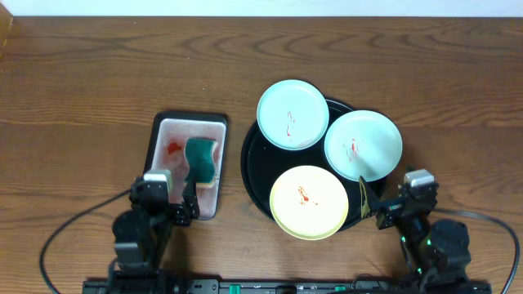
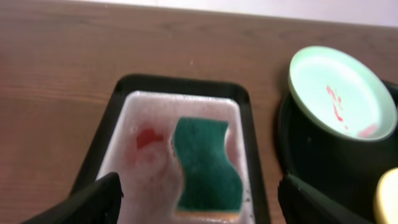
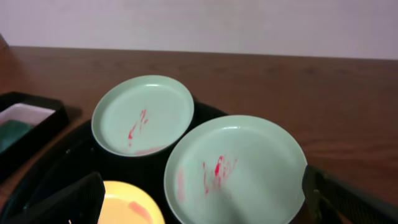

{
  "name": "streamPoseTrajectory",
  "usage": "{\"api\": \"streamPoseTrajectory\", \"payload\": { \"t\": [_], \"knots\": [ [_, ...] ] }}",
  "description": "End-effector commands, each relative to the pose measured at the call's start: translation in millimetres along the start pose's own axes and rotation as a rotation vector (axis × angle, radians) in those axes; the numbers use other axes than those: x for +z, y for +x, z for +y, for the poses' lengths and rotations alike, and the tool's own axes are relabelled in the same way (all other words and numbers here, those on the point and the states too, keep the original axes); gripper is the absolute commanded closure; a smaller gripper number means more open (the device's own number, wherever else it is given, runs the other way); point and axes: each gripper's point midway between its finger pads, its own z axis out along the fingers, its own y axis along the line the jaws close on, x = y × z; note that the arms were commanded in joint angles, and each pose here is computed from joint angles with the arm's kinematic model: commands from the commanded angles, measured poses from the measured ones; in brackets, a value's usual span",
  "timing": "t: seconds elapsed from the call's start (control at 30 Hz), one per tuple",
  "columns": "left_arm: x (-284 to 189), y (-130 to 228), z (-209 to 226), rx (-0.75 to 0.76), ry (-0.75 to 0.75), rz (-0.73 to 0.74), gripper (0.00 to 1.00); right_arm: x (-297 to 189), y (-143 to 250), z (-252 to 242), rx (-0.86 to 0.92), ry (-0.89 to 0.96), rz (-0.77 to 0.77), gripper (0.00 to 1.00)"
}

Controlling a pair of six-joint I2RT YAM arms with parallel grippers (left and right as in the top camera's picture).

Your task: Clean dirty plates on tray and stack at the side

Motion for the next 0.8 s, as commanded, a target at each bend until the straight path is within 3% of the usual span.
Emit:
{"api": "streamPoseTrajectory", "payload": {
  "t": [0.0, 0.23, 0.43, 0.6, 0.77],
  "knots": [
    [-11.1, -41.7, -3.8, -0.029, -0.004, 0.036, 0.19, 2.0, -12.5, 1.6, 0.026, -0.002, 0.078, 0.01],
    [-10.0, -23.3, -2.4, -0.149, -0.046, 0.39, 0.19, 10.5, -9.8, 2.3, 0.052, 0.006, 0.354, 0.01],
    [6.0, 12.9, -8.8, -0.234, -0.017, 0.586, 0.19, 21.2, -9.1, 11.4, 0.072, -0.048, 0.427, 0.01],
    [28.2, 8.0, -18.9, -0.257, 0.057, 0.594, 0.19, 22.8, -9.2, 17.3, 0.079, -0.083, 0.429, 0.01],
    [45.5, -27.2, -12.6, -0.226, 0.03, 0.539, 0.19, 23.8, -7.9, 18.2, 0.082, -0.089, 0.435, 0.01]
  ]
}}
